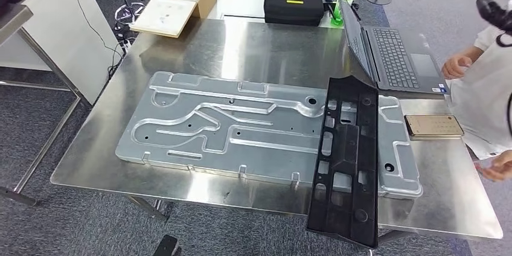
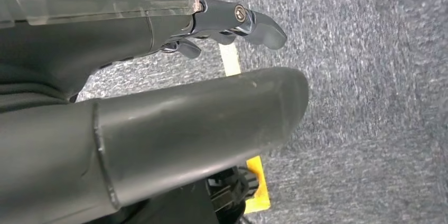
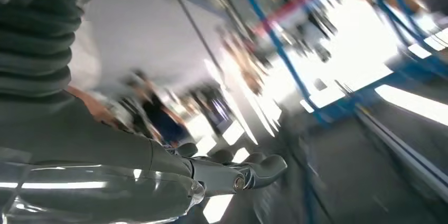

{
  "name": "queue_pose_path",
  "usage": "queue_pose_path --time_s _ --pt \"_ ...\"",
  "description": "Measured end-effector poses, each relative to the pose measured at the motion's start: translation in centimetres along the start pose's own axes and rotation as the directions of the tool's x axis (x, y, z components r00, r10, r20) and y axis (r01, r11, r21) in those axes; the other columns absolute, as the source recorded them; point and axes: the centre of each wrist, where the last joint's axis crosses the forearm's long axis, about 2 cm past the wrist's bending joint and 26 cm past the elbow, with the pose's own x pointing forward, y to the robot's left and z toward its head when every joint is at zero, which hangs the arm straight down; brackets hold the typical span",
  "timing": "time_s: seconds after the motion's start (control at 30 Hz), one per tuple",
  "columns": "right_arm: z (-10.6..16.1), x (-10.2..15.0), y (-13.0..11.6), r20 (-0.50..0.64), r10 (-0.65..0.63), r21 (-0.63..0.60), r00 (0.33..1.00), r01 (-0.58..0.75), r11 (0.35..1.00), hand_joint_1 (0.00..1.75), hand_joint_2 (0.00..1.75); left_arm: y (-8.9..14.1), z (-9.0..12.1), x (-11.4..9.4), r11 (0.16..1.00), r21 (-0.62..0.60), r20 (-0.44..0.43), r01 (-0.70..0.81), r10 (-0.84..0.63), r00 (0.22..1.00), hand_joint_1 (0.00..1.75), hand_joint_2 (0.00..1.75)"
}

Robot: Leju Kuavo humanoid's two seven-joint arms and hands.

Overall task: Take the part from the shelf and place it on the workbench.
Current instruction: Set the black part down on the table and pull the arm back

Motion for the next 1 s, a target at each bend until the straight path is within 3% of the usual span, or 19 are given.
queue_pose_path --time_s 0.17,0.27,0.37,0.63,1.0 --pt "8.1 7.1 6.9 0.253 0.214 -0.219 0.944 -0.159 0.963 0.0 0.0 0.0 0.1 -0.2 1.0 0.013 -0.007 0.006 -0.006 1.0 0.0 0.0" --pt "11.8 10.7 9.4 0.302 0.262 -0.314 0.916 -0.164 0.935 0.0 0.0 0.0 0.2 -0.3 1.0 0.015 -0.01 0.007 -0.007 1.0 0.0 0.0" --pt "14.7 14.0 11.7 0.335 0.25 -0.326 0.908 -0.137 0.935 0.0 0.0 0.0 0.4 -0.6 1.0 0.015 -0.016 0.012 -0.011 1.0 0.0 0.0" --pt "17.0 18.2 14.1 0.366 0.178 -0.313 0.913 -0.06 0.948 0.0 0.0 0.4 0.5 -0.9 1.0 0.021 -0.009 0.021 -0.021 1.0 0.0 0.0" --pt "18.1 19.5 15.4 0.358 0.16 -0.284 0.92 -0.056 0.957 0.0 0.0 0.4 0.5 -0.9 1.0 0.011 0.01 0.015 -0.015 1.0 0.0 0.0"
